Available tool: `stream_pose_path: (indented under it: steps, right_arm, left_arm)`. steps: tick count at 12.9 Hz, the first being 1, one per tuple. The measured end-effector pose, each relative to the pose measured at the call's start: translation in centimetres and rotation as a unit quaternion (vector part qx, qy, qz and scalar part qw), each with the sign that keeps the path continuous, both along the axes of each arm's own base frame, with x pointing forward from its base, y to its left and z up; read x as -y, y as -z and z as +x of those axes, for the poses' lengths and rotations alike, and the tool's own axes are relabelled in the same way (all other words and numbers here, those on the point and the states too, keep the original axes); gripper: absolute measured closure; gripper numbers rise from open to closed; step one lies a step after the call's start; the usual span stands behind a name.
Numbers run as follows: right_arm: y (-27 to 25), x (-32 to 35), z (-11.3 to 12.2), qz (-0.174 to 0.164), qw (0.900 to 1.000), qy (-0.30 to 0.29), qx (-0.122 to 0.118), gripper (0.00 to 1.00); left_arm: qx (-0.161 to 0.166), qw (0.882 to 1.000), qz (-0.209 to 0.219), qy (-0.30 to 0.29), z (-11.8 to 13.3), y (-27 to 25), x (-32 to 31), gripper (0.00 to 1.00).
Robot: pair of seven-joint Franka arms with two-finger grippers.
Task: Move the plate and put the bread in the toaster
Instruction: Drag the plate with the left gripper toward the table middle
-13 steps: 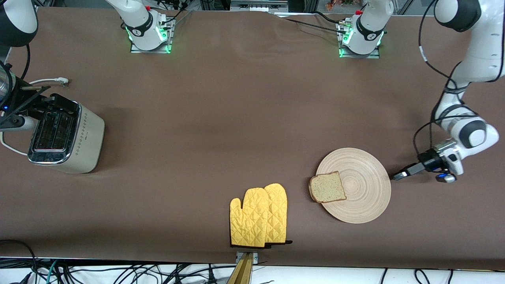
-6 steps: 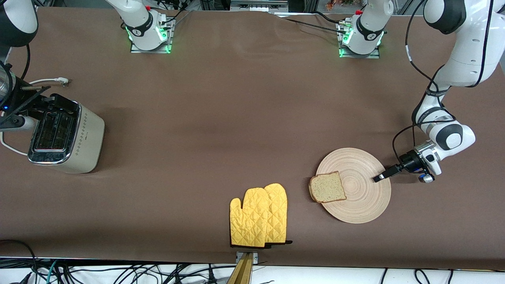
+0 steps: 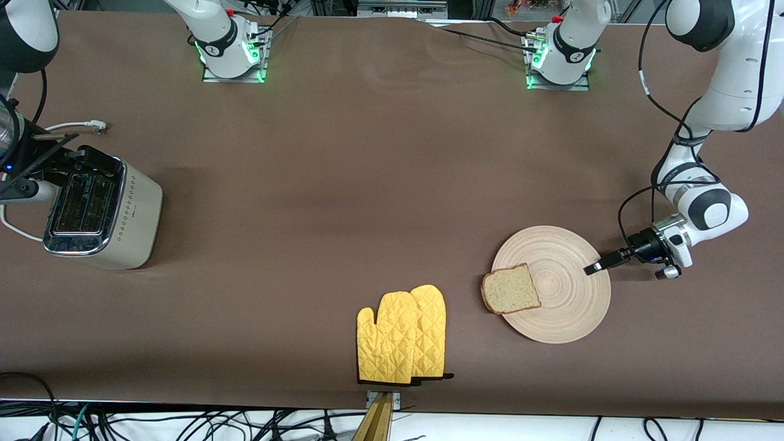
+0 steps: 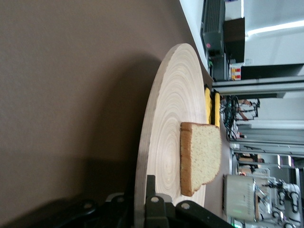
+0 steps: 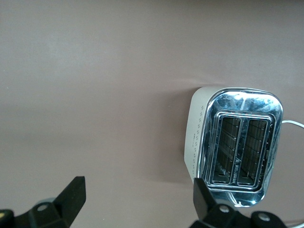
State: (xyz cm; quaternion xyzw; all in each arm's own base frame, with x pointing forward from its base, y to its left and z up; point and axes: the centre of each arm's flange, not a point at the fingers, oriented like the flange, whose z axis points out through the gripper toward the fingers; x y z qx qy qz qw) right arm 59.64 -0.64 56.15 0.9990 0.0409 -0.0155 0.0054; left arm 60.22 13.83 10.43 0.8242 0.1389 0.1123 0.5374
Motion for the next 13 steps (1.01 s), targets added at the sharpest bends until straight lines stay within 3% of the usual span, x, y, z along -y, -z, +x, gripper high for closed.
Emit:
stream_pose_path:
  steps: [3,7,10,13]
  right_arm:
    - [0.0,0.0,0.0,0.000,1.000,0.000,0.000,0.00]
    - [0.0,0.0,0.0,0.000,1.000,0.000,0.000,0.00]
    - [0.0,0.2,0.0,0.000,1.000,0.002,0.000,0.00]
    - [-0.1,1.3,0.0,-0.001,1.000,0.011,0.001,0.00]
  left_arm:
    - [0.004,0.998,-0.050,0.040,0.0,-0.7,2.5,0.91]
    - [0.001,0.989,-0.100,0.113,0.2,-0.9,13.6,0.91]
    - [-0.009,0.989,-0.073,0.127,-0.5,-0.3,21.1,0.91]
    - [-0.025,0.994,-0.047,0.099,-2.4,-0.8,30.5,0.91]
